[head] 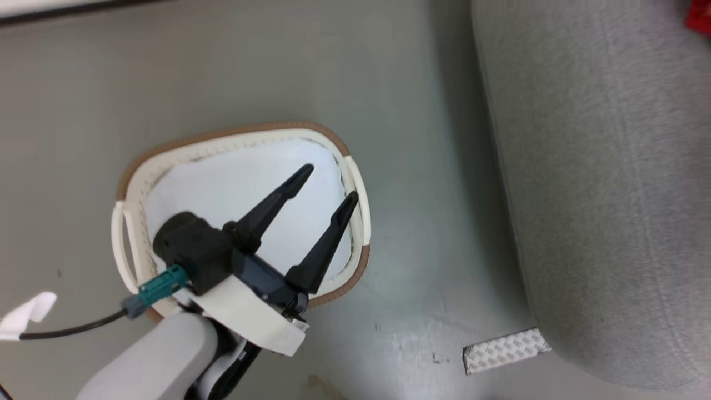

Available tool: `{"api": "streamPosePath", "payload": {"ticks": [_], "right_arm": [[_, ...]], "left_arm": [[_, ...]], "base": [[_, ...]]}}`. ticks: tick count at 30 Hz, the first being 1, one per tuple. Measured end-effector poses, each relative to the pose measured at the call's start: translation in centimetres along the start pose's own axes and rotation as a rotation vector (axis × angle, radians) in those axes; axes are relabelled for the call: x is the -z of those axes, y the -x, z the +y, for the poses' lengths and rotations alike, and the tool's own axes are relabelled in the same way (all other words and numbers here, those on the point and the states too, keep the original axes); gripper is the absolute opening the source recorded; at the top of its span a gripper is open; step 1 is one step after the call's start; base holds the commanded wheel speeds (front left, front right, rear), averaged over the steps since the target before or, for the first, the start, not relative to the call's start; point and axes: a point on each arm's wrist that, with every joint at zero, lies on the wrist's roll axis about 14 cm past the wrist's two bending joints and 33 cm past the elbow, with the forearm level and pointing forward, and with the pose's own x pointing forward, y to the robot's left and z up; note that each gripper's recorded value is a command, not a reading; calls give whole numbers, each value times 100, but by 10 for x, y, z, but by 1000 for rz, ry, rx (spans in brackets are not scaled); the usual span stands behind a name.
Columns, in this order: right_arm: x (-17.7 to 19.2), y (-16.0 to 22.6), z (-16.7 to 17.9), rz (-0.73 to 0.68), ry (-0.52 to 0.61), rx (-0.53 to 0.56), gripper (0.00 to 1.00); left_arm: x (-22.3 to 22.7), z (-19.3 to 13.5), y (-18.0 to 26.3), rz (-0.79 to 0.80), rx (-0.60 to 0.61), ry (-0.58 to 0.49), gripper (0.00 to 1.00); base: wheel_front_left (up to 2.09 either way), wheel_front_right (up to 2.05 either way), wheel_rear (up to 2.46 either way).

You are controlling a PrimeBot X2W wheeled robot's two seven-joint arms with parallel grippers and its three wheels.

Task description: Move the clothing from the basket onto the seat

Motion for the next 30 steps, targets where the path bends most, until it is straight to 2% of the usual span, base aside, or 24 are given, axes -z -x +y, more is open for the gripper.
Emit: {"api": "streamPosePath", "payload": {"ticks": [9,17,25,30], "right_arm": [[-27,58,-8,-106,-8,-109,100],[-62,118,5,-218,-153,-252,100],[-73,196,63,-253,-198,-535,100],[-73,235,77,-250,-239,-639,100]], "left_arm": [[-27,-12,28,-27,-113,-40,100],[-56,-8,77,-86,-297,-89,100],[-62,18,164,-108,-571,-155,100],[-62,19,211,-123,-679,-201,100]], "base": [[0,0,0],[0,0,0],[0,0,0],[0,0,0]]}}
